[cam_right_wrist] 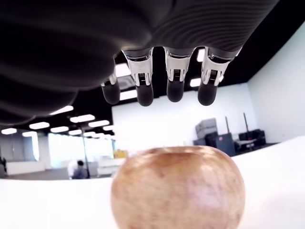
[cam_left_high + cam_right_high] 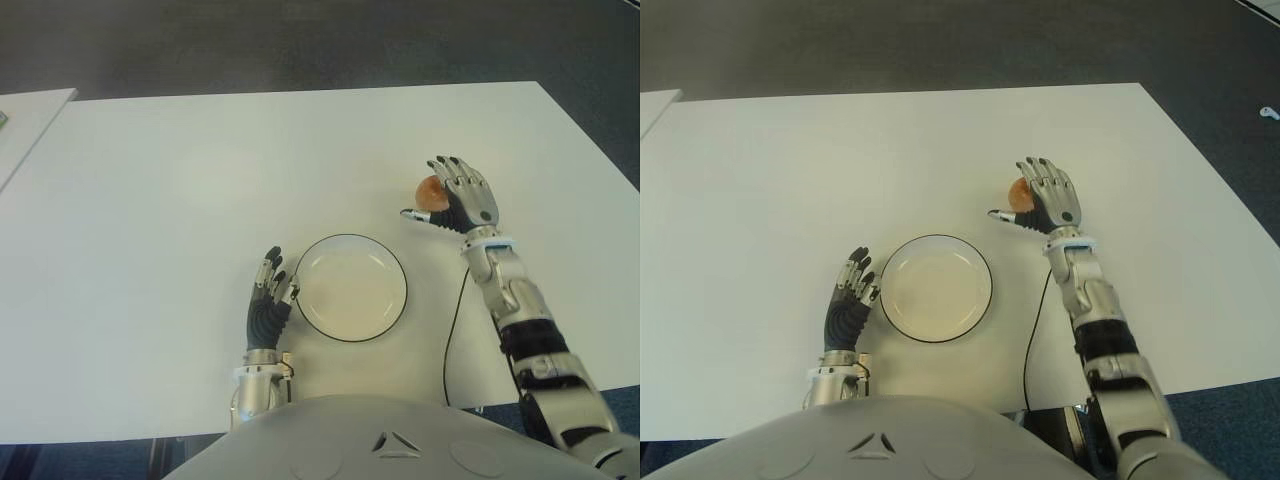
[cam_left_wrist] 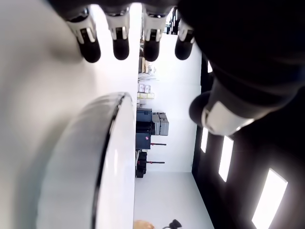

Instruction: Put the apples into the plate.

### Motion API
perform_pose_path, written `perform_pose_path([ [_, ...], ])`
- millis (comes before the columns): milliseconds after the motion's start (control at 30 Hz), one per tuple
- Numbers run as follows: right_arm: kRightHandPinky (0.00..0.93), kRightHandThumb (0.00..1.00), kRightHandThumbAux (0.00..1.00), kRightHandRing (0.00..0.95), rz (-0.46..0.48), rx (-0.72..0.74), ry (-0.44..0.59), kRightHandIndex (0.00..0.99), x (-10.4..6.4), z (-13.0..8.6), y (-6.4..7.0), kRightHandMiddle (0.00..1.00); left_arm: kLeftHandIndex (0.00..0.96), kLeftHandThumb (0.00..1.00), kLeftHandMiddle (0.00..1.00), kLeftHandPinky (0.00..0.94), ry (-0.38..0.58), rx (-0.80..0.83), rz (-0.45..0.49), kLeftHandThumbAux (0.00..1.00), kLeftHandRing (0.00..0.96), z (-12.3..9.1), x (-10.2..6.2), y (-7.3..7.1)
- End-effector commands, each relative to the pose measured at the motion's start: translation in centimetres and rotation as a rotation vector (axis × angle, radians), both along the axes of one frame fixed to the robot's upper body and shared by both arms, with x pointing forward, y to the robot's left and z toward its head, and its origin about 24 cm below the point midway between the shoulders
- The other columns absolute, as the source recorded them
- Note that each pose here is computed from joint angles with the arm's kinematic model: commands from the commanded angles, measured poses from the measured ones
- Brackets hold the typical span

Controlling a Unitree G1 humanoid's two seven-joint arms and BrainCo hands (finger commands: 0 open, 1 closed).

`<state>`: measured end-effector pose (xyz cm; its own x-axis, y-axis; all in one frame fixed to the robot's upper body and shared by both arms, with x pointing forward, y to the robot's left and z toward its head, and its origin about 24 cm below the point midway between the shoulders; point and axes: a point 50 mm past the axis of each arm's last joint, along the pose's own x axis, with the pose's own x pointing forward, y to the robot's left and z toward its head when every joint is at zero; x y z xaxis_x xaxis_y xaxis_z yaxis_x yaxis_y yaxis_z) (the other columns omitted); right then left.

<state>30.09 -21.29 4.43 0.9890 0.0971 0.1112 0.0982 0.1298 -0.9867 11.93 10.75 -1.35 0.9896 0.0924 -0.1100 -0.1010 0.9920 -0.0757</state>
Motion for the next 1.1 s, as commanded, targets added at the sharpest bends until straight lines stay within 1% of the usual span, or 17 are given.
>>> perform_pose_path([
  [33,0.0,0.226,0.206,0.0,-0.036,-0.036,0.093,0.0,1.1,-0.7,-0.7,0.0,0.0,0.128,0.0,0.0,0.048,-0.033,0.022,0.601,0.0,-0.8,-0.1,-0.8],
  [167,0.0,0.216,0.191,0.0,-0.038,-0.045,0.118,0.0,1.6,-0.7,-0.6,0.0,0.0,0.129,0.0,0.0,0.035,-0.023,0.023,0.599,0.0,-0.7,0.1,-0.8],
  [333,0.0,0.216,0.199,0.0,-0.041,-0.049,0.137,0.0,2.2,-0.6,-0.7,0.0,0.0,0.117,0.012,0.0,0.027,-0.016,0.035,0.608,0.0,-0.5,0.1,-0.9],
  [500,0.0,0.217,0.222,0.0,-0.05,-0.069,0.15,0.0,2.9,-0.4,-1.0,0.0,0.001,0.108,0.026,0.0,0.033,-0.031,0.042,0.594,0.0,-0.6,-0.2,-0.7],
  [667,0.0,0.215,0.233,0.0,-0.06,-0.085,0.156,0.0,3.5,-0.4,-1.4,0.0,0.005,0.114,0.03,0.0,0.03,-0.04,0.045,0.586,0.0,-0.8,-0.1,-0.7],
  [933,0.0,0.212,0.253,0.0,-0.07,-0.088,0.18,0.0,4.0,-0.5,-1.6,0.0,0.001,0.119,0.017,0.0,0.033,-0.029,0.031,0.571,0.0,-0.8,0.1,-0.7],
  [1100,0.0,0.214,0.264,0.0,-0.081,-0.097,0.192,0.0,4.1,-0.9,-1.7,0.0,0.0,0.118,0.017,0.0,0.031,-0.031,0.038,0.571,0.0,-0.7,0.1,-0.6],
])
